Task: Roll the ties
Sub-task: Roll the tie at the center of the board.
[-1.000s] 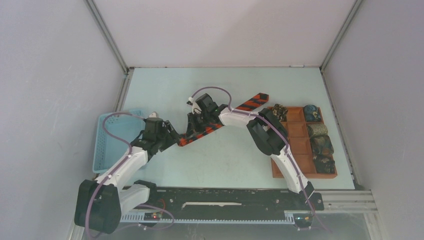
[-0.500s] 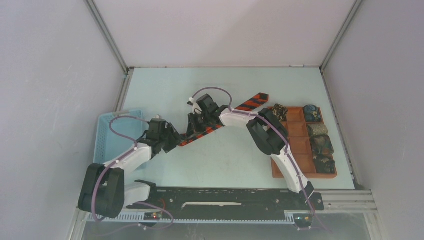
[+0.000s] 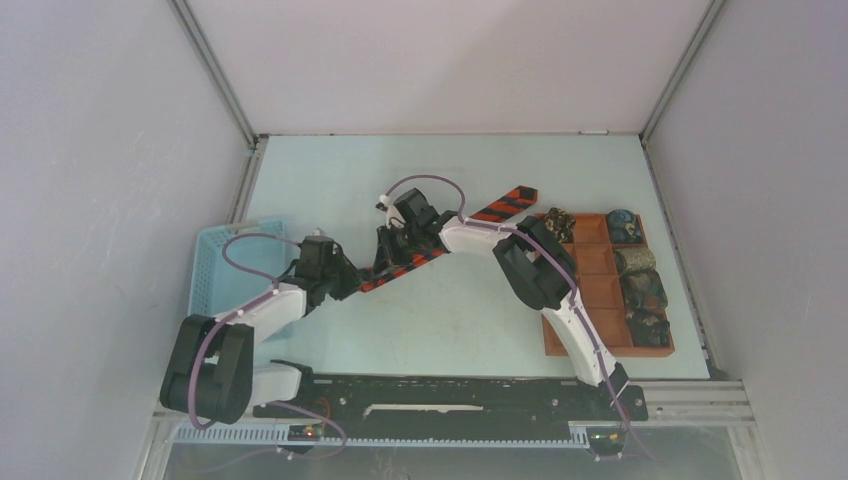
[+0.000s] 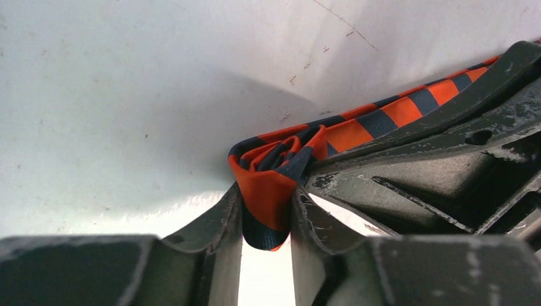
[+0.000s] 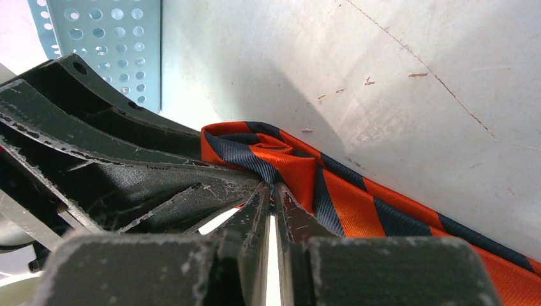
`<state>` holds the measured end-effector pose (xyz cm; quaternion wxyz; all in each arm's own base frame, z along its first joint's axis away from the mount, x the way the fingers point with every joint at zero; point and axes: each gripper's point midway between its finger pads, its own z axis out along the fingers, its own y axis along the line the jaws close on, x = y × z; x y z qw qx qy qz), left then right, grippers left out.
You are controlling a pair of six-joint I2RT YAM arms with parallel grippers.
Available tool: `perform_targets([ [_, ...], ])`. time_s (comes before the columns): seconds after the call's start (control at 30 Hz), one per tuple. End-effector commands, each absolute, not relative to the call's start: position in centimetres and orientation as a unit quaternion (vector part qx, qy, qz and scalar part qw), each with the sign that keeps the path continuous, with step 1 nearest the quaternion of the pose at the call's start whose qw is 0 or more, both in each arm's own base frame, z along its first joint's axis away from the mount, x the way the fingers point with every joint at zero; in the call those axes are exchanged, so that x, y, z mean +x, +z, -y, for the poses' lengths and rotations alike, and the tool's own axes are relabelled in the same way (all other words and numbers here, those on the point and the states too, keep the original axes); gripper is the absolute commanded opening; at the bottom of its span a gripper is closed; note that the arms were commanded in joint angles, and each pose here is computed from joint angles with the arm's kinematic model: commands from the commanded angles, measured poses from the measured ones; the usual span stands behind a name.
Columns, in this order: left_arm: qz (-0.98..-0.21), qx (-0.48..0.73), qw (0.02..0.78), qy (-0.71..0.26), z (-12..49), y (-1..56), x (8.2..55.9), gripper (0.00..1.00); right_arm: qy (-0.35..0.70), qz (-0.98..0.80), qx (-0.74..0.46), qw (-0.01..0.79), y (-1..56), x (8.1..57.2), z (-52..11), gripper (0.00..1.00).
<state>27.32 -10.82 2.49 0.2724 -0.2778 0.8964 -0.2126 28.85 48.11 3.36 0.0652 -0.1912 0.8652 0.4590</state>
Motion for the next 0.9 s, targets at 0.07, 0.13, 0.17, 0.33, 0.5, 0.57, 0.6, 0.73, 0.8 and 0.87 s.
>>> perform_targets([
  [0.07, -0.896, -0.282, 0.274, -0.206, 10.5, 2.2, 27.4, 0.18, 0.454, -0.868, -0.191, 0.065, 3.2, 28.8, -48.0, 0.10],
  [0.13, -0.897, -0.284, 0.271, -0.202, 10.4, 2.2, 27.3, 0.05, 0.456, -0.866, -0.193, 0.069, 3.9, 28.9, -48.1, 0.10],
  [0.17, -0.898, -0.283, 0.270, -0.200, 10.4, 2.2, 27.3, 0.03, 0.456, -0.866, -0.193, 0.071, 4.2, 29.0, -48.1, 0.10],
  [0.33, -0.908, -0.274, 0.272, -0.164, 9.7, 2.9, 26.9, 0.01, 0.457, -0.862, -0.202, 0.084, 5.8, 29.0, -48.4, 0.10],
  [0.5, -0.915, -0.265, 0.278, -0.123, 8.5, 4.3, 26.7, 0.00, 0.458, -0.860, -0.208, 0.087, 6.4, 28.7, -48.8, 0.11],
  [0.57, -0.918, -0.260, 0.277, -0.111, 8.2, 4.6, 26.6, 0.00, 0.458, -0.860, -0.209, 0.085, 6.4, 28.5, -49.1, 0.11],
  [0.6, -0.920, -0.258, 0.276, -0.106, 8.1, 4.8, 26.6, 0.00, 0.458, -0.859, -0.210, 0.085, 6.4, 28.4, -49.2, 0.11],
  [0.73, -0.928, -0.245, 0.269, -0.084, 7.7, 5.3, 26.3, 0.00, 0.460, -0.858, -0.214, 0.082, 6.5, 28.0, -49.9, 0.10],
  [0.8, -0.934, -0.234, 0.262, -0.064, 7.4, 5.4, 26.0, 0.00, 0.462, -0.856, -0.216, 0.084, 6.6, 27.9, -50.2, 0.10],
  [0.87, -0.939, -0.224, 0.256, -0.048, 7.1, 5.5, 25.8, 0.00, 0.463, -0.855, -0.217, 0.085, 6.9, 27.9, -50.4, 0.11],
])
